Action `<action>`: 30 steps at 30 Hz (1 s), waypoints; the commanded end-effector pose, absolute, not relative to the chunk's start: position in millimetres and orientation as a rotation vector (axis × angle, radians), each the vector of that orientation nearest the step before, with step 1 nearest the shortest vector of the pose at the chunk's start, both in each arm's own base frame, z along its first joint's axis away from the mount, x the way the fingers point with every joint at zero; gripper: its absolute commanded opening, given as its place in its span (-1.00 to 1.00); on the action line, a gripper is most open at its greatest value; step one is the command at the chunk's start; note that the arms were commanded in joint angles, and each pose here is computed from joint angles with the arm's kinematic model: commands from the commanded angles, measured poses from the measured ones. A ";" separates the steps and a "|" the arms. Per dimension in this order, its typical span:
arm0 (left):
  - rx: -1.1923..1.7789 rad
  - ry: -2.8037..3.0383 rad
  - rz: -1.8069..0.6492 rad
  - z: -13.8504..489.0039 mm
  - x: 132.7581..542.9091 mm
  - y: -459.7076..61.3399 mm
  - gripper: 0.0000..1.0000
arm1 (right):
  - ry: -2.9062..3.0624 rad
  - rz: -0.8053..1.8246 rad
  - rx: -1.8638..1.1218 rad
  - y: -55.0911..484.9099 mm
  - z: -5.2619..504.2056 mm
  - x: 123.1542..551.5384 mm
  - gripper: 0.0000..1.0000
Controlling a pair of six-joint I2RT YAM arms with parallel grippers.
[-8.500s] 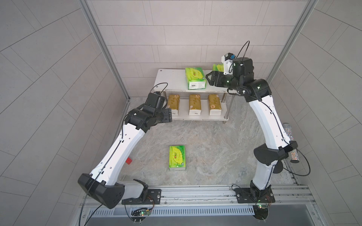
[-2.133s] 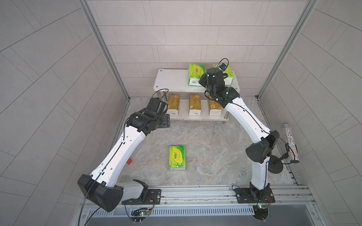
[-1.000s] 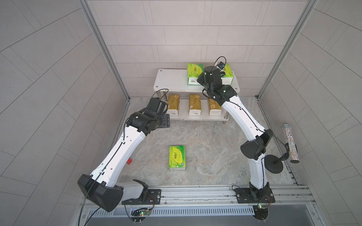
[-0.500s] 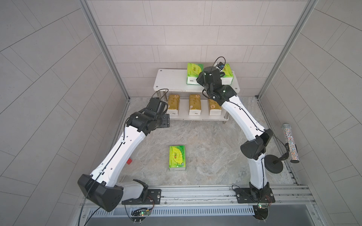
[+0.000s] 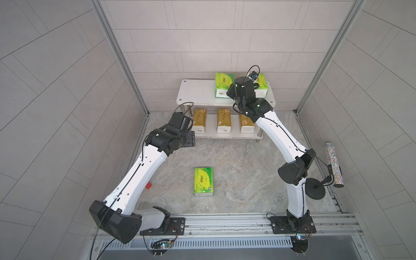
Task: Place the tissue boxes on the shelf by color
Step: Place a box of tissues on the shelf.
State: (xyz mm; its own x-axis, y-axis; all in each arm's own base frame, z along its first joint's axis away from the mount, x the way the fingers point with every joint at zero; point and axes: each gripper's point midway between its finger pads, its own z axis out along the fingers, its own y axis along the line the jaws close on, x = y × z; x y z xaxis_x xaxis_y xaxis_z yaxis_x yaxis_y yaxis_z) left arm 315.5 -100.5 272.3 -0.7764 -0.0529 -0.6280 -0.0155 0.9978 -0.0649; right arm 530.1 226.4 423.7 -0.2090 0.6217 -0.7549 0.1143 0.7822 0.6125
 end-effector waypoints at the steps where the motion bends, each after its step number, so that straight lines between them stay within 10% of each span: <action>1: -0.055 2.429 -0.068 281.2 314.7 -97.9 0.52 | 1.745 0.500 0.573 218.8 433.1 518.1 -0.08; 30: -0.055 2.426 -0.057 281.2 315.6 -96.9 0.52 | 1.664 0.580 0.544 222.1 453.7 519.1 0.45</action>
State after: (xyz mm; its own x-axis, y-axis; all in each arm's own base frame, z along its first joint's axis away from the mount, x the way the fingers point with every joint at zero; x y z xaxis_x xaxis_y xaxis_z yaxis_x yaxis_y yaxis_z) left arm 316.0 -99.1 272.5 -0.7742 -0.0534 -0.6307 -0.0211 0.9981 -0.0586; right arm 530.1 229.5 421.9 -0.2074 0.6200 -0.7567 0.0840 0.7820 0.6176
